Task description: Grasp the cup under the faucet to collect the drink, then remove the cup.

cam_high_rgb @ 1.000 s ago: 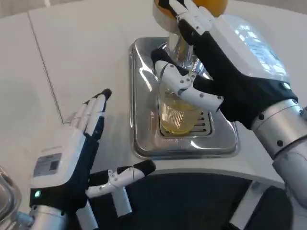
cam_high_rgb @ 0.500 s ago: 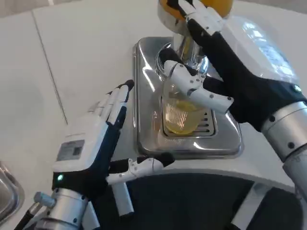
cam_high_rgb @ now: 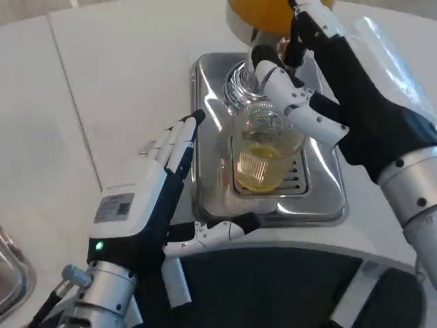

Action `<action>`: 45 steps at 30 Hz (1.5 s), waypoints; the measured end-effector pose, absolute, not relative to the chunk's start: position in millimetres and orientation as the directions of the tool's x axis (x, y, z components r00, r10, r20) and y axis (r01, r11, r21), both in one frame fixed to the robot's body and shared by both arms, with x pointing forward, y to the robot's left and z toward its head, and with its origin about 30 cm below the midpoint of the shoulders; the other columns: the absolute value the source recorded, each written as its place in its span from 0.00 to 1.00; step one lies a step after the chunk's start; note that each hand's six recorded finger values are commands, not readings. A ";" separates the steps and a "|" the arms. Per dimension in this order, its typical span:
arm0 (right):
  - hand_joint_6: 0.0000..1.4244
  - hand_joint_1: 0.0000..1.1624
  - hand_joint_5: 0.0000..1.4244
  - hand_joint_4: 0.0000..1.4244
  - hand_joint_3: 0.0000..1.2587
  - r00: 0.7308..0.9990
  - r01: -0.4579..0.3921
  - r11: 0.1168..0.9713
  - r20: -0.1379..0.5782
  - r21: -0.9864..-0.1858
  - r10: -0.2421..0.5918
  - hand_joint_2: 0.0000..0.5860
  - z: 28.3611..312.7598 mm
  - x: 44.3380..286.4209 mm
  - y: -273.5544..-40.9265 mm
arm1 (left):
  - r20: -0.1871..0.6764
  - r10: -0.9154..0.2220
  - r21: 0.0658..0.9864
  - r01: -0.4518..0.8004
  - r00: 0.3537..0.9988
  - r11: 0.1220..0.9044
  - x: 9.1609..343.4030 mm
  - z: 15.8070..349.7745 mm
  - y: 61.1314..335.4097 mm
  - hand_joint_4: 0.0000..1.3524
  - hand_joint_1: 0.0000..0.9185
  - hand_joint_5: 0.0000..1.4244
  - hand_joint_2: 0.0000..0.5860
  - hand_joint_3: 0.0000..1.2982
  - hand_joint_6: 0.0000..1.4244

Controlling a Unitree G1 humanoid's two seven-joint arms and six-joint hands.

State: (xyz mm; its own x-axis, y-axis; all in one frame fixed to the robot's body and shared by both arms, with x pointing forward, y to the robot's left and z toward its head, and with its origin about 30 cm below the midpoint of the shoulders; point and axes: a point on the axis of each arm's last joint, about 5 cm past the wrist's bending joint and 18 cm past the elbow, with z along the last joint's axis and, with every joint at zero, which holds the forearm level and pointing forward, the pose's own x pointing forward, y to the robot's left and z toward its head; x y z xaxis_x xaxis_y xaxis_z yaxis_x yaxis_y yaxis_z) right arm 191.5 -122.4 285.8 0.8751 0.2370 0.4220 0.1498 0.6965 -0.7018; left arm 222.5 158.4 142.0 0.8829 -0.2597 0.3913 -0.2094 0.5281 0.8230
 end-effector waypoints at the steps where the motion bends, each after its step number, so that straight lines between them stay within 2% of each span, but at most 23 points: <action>1: 0.01 0.12 0.00 0.00 0.02 0.874 0.152 0.707 0.428 -0.691 0.230 0.89 284.6 190.5 -122.3 | 0.390 -0.260 0.824 -0.209 0.883 0.527 222.6 141.9 158.7 0.00 0.13 0.05 0.07 0.00 0.08; 6: 0.00 0.12 0.00 0.00 0.00 0.860 0.188 0.765 0.479 -0.616 0.174 0.89 272.2 187.1 -123.0 | 0.403 -0.245 0.814 -0.224 0.882 0.536 222.7 139.9 159.5 0.00 0.13 0.06 0.07 0.00 0.09; 9: 0.00 0.12 0.00 0.00 0.00 0.865 0.215 0.782 0.486 -0.585 0.126 0.89 263.0 189.8 -127.0 | 0.412 -0.247 0.811 -0.228 0.877 0.539 222.8 139.6 159.3 0.00 0.13 0.06 0.07 0.00 0.09; 11: 0.00 0.10 0.00 0.00 0.00 0.853 0.238 0.795 0.511 -0.558 0.103 0.88 259.4 192.5 -129.1 | 0.406 -0.250 0.813 -0.222 0.879 0.539 223.2 138.3 159.1 0.00 0.13 0.07 0.07 0.00 0.09; 15: 0.00 0.09 0.00 0.00 0.00 0.830 0.253 0.816 0.550 -0.520 0.093 0.87 254.4 197.8 -133.0 | 0.400 -0.255 0.815 -0.214 0.880 0.538 224.5 137.1 158.0 0.00 0.13 0.07 0.07 0.00 0.09; 18: 0.00 0.05 0.00 0.00 0.00 0.839 0.240 0.831 0.538 -0.501 0.082 0.87 246.2 202.8 -137.7 | 0.402 -0.261 0.814 -0.212 0.877 0.540 225.0 136.9 156.8 0.00 0.13 0.07 0.07 0.00 0.10; 21: 0.00 0.05 0.00 0.00 0.00 0.835 0.233 0.832 0.542 -0.503 0.094 0.87 242.4 203.9 -142.4 | 0.403 -0.266 0.813 -0.210 0.876 0.544 225.4 136.3 155.5 0.00 0.13 0.07 0.07 0.00 0.10; 23: 0.00 0.05 0.00 0.00 0.00 0.835 0.235 0.824 0.541 -0.515 0.100 0.87 238.8 203.7 -148.0 | 0.399 -0.268 0.813 -0.203 0.877 0.546 225.7 135.1 154.8 0.00 0.13 0.07 0.07 0.00 0.10; 28: 0.00 0.05 0.00 0.00 0.00 0.857 0.225 0.793 0.502 -0.567 0.116 0.87 227.6 200.7 -158.9 | 0.393 -0.253 0.794 -0.187 0.884 0.579 229.9 133.8 153.9 0.00 0.13 0.08 0.08 0.00 0.10; 33: 0.00 0.09 0.00 0.00 0.00 0.857 0.218 0.738 0.486 -0.638 0.168 0.89 221.1 191.1 -167.9 | 0.413 -0.247 0.770 -0.192 0.877 0.609 234.3 134.2 153.3 0.00 0.13 0.09 0.08 0.00 0.12; 38: 0.00 0.12 0.00 0.00 0.00 0.855 0.225 0.663 0.471 -0.714 0.217 0.88 219.1 164.8 -181.2 | 0.427 -0.239 0.752 -0.195 0.872 0.630 240.2 134.9 150.8 0.00 0.13 0.09 0.08 0.00 0.12; 41: 0.00 0.14 0.00 0.00 0.00 0.857 0.223 0.609 0.450 -0.761 0.249 0.90 218.3 144.6 -187.5 | 0.426 -0.245 0.748 -0.187 0.871 0.637 242.0 134.4 149.3 0.00 0.13 0.10 0.08 0.00 0.12; 45: 0.00 0.14 0.00 0.00 0.00 0.857 0.211 0.513 0.410 -0.832 0.311 0.90 217.1 116.6 -193.2 | 0.429 -0.251 0.738 -0.177 0.868 0.651 244.8 135.3 147.0 0.00 0.12 0.10 0.07 0.00 0.12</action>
State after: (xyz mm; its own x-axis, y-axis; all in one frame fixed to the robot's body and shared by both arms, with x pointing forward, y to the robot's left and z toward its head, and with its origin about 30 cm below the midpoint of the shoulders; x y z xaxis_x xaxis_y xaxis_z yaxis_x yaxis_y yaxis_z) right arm 116.6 -193.2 217.1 0.8574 0.3112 0.4099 0.2113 0.5134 -0.8317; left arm 244.8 147.0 135.3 0.8676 -0.2509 0.4293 -0.1768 0.6514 0.7379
